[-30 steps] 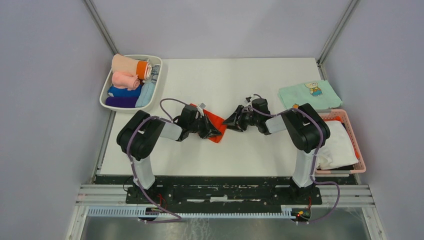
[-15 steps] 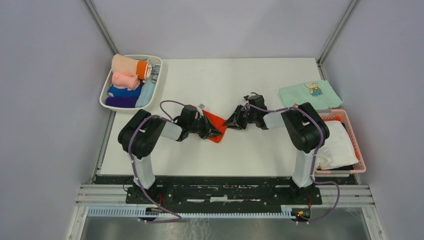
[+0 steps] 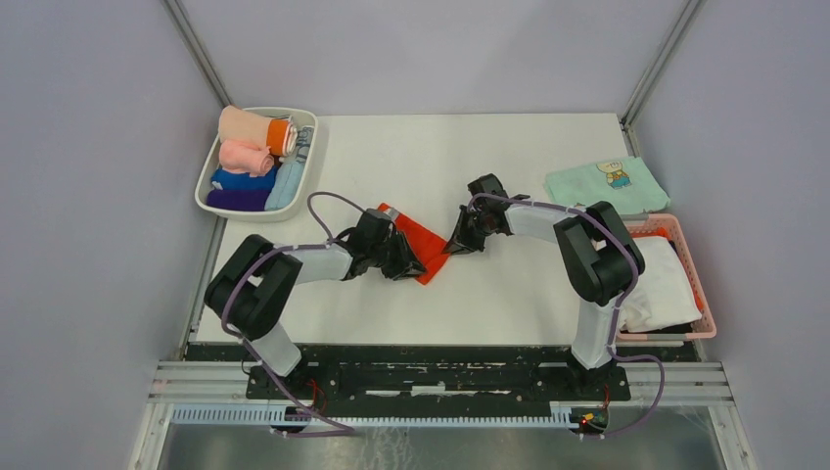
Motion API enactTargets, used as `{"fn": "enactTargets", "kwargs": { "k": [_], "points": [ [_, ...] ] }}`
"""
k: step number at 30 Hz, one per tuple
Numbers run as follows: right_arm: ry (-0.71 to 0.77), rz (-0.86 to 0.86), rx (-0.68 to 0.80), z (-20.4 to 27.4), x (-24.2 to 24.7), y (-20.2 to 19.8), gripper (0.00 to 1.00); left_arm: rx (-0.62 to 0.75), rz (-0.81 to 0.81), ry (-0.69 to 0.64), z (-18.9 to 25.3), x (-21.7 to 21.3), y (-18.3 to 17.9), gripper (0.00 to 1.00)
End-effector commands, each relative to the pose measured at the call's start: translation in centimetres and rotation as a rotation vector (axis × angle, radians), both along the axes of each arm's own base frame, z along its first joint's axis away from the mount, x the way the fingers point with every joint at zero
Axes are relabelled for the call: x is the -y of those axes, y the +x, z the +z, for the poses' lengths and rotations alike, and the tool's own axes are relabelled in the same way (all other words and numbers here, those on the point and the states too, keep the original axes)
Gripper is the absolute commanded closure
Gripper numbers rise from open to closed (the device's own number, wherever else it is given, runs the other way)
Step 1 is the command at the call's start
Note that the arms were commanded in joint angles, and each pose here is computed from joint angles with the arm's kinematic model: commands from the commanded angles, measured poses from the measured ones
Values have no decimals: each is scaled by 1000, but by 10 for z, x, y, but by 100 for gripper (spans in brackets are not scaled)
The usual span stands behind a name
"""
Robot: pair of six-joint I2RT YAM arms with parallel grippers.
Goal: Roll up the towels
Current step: Roll the towel at the center of the board.
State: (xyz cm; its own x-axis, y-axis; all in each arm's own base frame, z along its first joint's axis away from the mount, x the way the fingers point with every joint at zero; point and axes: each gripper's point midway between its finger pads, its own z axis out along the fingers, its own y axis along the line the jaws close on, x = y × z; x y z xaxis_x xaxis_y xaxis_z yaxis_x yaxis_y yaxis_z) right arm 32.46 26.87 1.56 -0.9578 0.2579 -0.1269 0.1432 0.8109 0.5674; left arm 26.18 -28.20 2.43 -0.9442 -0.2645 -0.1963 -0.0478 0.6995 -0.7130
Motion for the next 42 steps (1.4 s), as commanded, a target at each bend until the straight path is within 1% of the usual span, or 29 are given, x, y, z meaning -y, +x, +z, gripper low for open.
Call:
{"fn": "enactTargets", "kwargs": {
  "k": [1,4,6,7,10,15,19,23,27,32,35,42],
  "points": [
    [-116,-8,0,7,22,0,95,58,-43,316,-10,-34,-16,69],
    [-113,-4,2,9,21,0,94,91,-52,402,-5,-39,-20,66],
    [-115,-4,6,10,20,0,94,130,-36,426,6,-40,-17,64],
    [-116,-5,7,10,21,0,94,158,-23,442,13,-41,-14,62],
    [-119,-4,7,10,21,0,94,299,-13,500,45,-35,-3,57],
    [-113,-8,-4,8,20,-1,94,554,-82,573,91,4,-6,53],
    [-109,-7,-5,9,19,-1,94,691,-181,667,99,35,-13,52],
    [-103,-7,-12,7,18,-2,94,811,-258,809,96,56,-14,52],
    [-97,-4,-22,5,18,-4,94,855,-311,925,76,66,-9,51],
    [-96,-3,-26,4,18,-6,94,882,-329,1060,53,58,2,51],
    [-92,-2,-26,3,17,-6,94,871,-373,1071,37,59,0,51],
    [-79,-1,-36,-1,15,-7,94,848,-424,1101,12,55,-3,52]
  ]
}}
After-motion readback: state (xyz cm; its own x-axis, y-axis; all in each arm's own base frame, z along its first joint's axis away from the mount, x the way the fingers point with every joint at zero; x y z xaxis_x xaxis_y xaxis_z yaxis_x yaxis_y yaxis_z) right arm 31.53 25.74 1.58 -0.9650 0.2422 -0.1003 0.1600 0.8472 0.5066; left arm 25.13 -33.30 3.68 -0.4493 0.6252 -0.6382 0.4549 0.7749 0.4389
